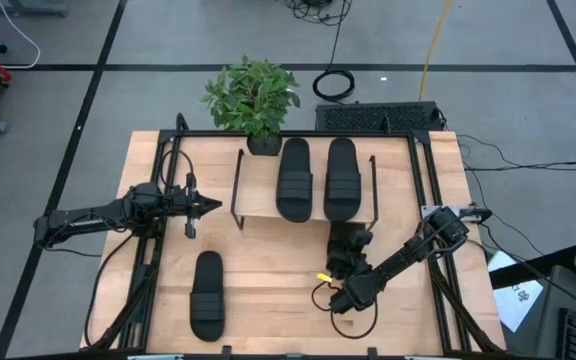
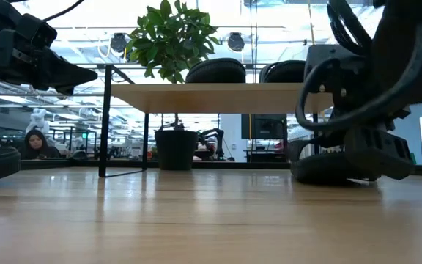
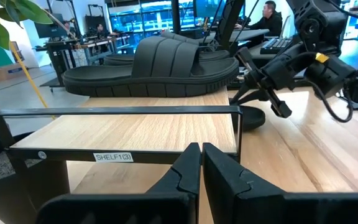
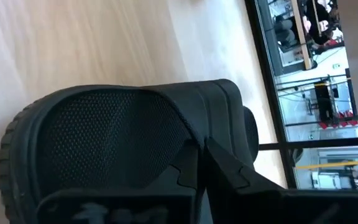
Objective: Pick and place slides into the shelf
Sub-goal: Put the right black slide under the shelf
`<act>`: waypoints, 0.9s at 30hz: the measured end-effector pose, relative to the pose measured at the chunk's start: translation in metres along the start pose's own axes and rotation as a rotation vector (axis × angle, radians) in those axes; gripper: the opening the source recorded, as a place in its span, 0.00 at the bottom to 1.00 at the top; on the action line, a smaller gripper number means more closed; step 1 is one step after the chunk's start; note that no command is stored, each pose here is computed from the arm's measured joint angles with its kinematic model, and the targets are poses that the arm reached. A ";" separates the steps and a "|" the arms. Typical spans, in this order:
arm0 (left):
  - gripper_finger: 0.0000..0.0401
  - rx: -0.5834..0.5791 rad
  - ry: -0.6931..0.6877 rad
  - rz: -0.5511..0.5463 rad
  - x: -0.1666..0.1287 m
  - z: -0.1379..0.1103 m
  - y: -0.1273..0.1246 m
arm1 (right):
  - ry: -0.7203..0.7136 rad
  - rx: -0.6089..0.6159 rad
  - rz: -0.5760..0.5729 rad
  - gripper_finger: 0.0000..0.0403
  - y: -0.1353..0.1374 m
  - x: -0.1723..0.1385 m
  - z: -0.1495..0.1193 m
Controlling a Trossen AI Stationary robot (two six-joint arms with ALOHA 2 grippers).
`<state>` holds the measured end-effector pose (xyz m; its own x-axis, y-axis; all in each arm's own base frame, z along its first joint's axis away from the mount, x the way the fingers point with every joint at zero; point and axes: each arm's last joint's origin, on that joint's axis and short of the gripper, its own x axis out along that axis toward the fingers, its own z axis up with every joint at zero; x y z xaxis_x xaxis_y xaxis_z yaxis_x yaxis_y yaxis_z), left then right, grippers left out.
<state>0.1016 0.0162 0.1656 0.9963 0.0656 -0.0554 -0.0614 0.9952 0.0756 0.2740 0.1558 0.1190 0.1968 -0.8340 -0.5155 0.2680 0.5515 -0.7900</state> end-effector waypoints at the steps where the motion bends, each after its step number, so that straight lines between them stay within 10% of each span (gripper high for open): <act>1: 0.06 0.000 0.000 0.000 0.000 0.000 0.000 | 0.009 0.000 0.000 0.00 0.000 0.001 -0.001; 27: 0.06 0.030 0.001 0.005 0.000 0.000 0.000 | -0.178 -0.138 0.014 0.00 0.002 0.008 -0.029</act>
<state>0.1016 0.0164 0.1656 0.9960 0.0703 -0.0558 -0.0641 0.9924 0.1054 0.2487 0.1496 0.1031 0.3661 -0.8035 -0.4695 0.1354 0.5451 -0.8273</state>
